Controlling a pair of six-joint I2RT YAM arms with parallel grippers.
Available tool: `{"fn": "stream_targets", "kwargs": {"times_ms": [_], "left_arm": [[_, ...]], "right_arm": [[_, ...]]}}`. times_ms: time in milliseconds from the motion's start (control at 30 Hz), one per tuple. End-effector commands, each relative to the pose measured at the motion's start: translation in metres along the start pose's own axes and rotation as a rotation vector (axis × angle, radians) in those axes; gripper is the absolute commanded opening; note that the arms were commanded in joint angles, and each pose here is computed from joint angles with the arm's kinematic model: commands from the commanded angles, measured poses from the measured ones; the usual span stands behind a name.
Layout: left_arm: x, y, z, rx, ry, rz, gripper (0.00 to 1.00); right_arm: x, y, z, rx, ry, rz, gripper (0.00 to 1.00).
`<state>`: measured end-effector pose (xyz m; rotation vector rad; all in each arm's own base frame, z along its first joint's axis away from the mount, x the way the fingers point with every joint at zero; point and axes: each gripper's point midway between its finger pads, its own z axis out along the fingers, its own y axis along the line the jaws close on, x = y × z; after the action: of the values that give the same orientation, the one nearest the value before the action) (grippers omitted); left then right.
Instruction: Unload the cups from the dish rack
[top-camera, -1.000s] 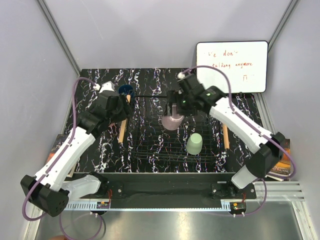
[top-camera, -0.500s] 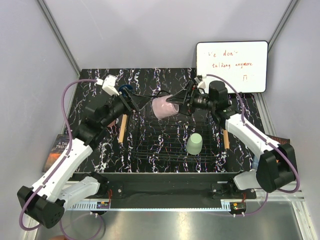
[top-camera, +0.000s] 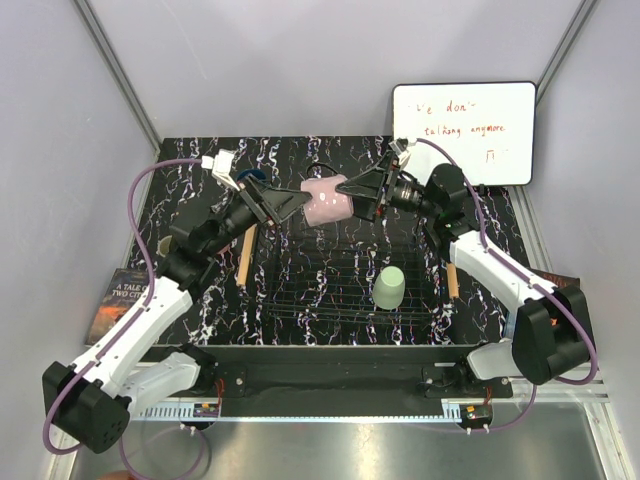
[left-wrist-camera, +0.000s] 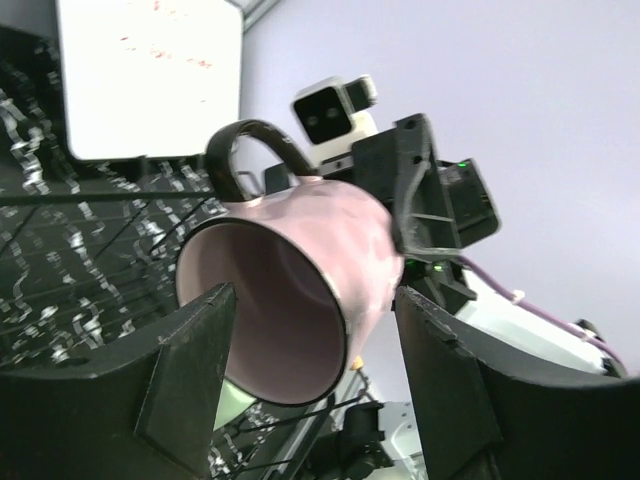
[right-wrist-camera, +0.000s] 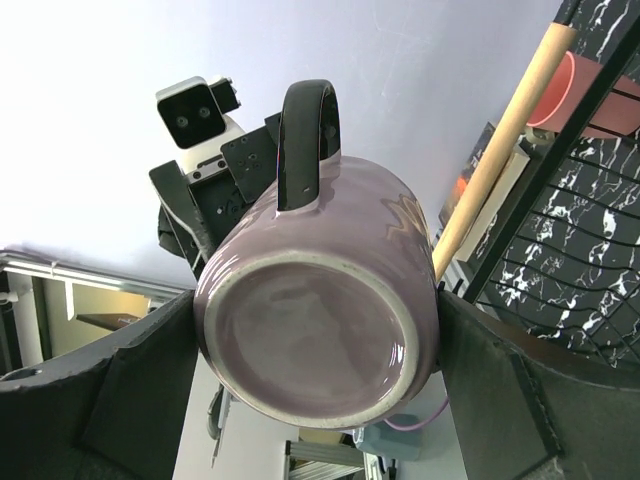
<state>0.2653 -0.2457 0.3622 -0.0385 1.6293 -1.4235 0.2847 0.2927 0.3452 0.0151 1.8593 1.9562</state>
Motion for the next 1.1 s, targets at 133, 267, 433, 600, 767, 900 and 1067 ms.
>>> {"fn": "stream_targets", "kwargs": {"times_ms": [133, 267, 433, 600, 767, 900, 1067], "left_arm": [[0.003, -0.044, -0.001, 0.22, -0.003, -0.021, 0.67], [0.013, -0.062, 0.004, 0.299, 0.04, -0.022, 0.66], [0.027, -0.073, 0.015, 0.348, 0.094, -0.029, 0.63], [0.045, -0.078, 0.028, 0.367, 0.15, -0.045, 0.47], [0.049, -0.077, 0.034, 0.363, 0.161, -0.047, 0.16], [0.048, -0.072, 0.037, 0.328, 0.159, -0.038, 0.0], [0.045, -0.043, 0.043, 0.143, 0.153, 0.024, 0.0]], "right_arm": [[-0.002, 0.028, -0.002, -0.122, 0.009, -0.064, 0.0], [-0.002, 0.026, -0.001, -0.129, 0.014, -0.054, 0.0], [0.0, 0.024, -0.001, -0.136, 0.027, -0.039, 0.0], [0.002, 0.024, -0.001, -0.14, 0.044, -0.04, 0.0], [0.005, 0.026, -0.003, -0.136, 0.062, -0.05, 0.0], [0.009, 0.026, -0.004, -0.127, 0.077, -0.065, 0.0], [0.009, 0.018, -0.005, -0.064, 0.07, -0.065, 0.15]]}}
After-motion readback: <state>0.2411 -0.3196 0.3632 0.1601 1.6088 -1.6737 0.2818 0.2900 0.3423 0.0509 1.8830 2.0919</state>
